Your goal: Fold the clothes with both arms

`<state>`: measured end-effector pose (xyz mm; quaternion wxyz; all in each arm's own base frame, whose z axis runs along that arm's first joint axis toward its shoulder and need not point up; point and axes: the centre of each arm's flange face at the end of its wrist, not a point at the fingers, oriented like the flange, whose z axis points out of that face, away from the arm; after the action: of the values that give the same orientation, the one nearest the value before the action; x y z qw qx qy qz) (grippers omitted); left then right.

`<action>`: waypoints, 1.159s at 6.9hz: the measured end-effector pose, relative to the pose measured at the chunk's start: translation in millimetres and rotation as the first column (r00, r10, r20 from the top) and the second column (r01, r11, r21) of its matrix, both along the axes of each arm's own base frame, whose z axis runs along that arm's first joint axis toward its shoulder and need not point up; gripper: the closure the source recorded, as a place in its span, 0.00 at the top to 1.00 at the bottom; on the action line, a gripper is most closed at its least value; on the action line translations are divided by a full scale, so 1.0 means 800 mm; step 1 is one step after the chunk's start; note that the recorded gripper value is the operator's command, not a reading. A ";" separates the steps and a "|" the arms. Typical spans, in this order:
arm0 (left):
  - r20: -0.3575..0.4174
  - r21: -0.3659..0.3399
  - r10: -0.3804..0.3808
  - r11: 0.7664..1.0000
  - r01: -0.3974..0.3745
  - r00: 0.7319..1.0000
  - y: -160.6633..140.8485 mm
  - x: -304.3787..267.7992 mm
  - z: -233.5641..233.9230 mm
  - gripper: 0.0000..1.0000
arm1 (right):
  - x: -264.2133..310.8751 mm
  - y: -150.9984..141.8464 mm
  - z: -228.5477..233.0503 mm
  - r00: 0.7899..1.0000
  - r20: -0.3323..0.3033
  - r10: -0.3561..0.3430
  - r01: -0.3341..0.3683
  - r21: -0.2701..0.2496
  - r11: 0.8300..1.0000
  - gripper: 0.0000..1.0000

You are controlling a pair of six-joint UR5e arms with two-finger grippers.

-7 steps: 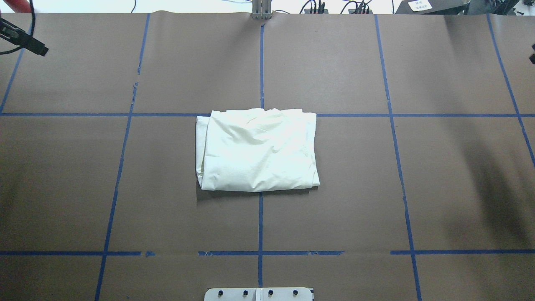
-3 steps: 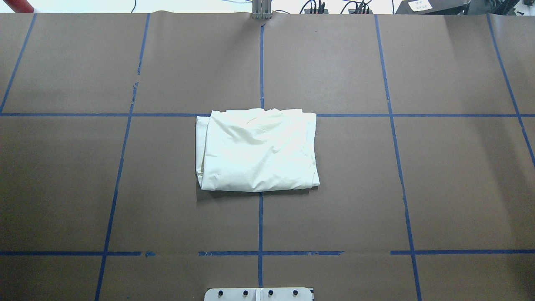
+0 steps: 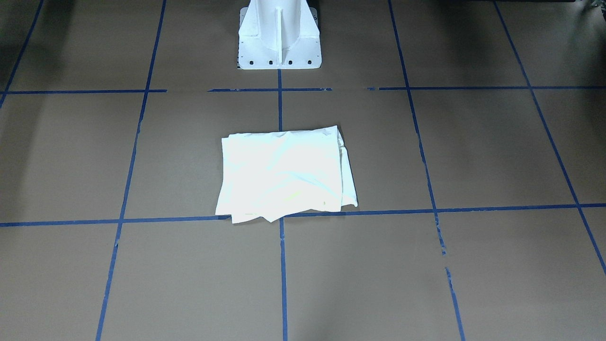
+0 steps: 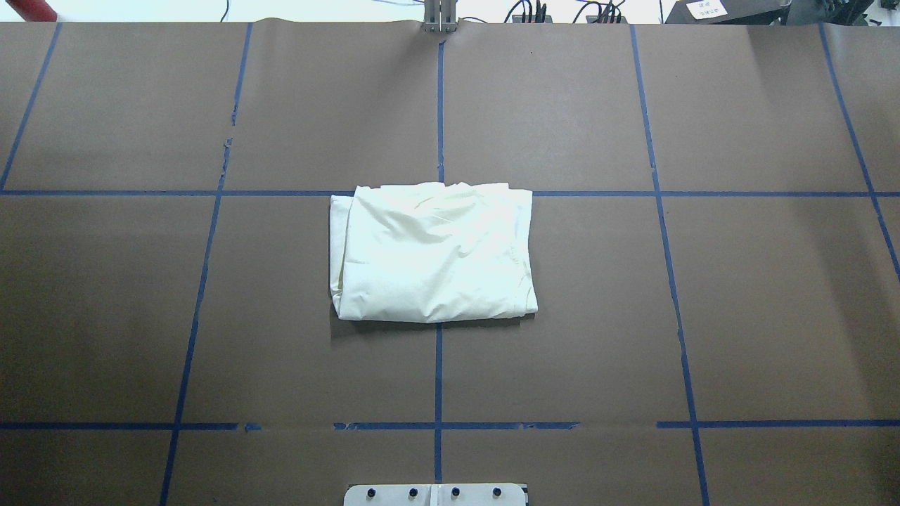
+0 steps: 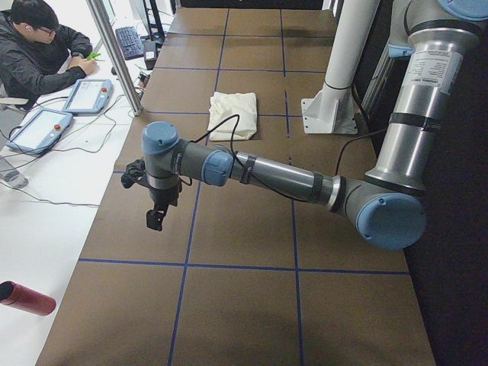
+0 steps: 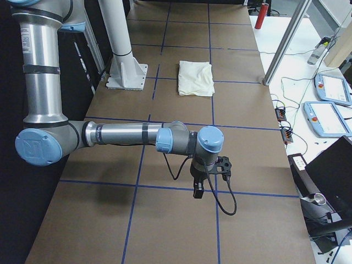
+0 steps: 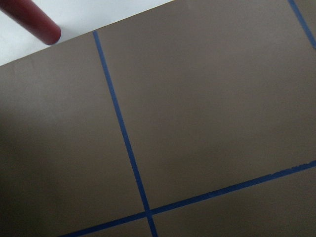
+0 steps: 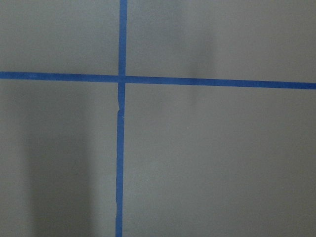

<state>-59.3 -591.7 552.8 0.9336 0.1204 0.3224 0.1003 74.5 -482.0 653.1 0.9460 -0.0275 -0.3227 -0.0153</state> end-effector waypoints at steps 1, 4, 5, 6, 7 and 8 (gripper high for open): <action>0.004 -0.035 0.010 0.999 -0.010 1.000 0.006 -0.022 0.031 1.00 | 0.000 0.007 0.007 1.000 0.000 0.001 -0.001 -0.012 1.000 1.00; -0.073 -0.169 -0.020 0.986 0.008 0.997 0.043 -0.034 0.095 1.00 | -0.001 0.009 -0.016 1.000 0.005 0.000 0.000 0.027 1.000 1.00; -0.080 -0.194 -0.043 0.981 0.027 0.996 0.047 -0.033 0.099 1.00 | -0.002 0.008 -0.026 1.000 0.017 0.001 -0.001 0.043 0.999 1.00; -0.083 -0.206 -0.056 0.978 0.038 0.995 0.048 -0.033 0.099 1.00 | -0.004 0.008 -0.033 0.999 0.041 0.002 -0.004 0.054 0.999 1.00; -0.084 -0.210 -0.061 0.977 0.042 0.995 0.048 -0.033 0.099 1.00 | -0.006 0.007 -0.035 0.998 0.063 0.002 -0.006 0.058 0.998 1.00; -0.084 -0.210 -0.062 0.977 0.043 0.995 0.047 -0.033 0.098 1.00 | -0.007 0.007 -0.035 0.997 0.077 0.003 -0.007 0.058 0.998 1.00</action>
<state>-85.8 -553.9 631.4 0.9279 0.0348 0.3695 0.0357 68.6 -476.4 624.8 0.9333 0.0015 -0.3583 -0.0234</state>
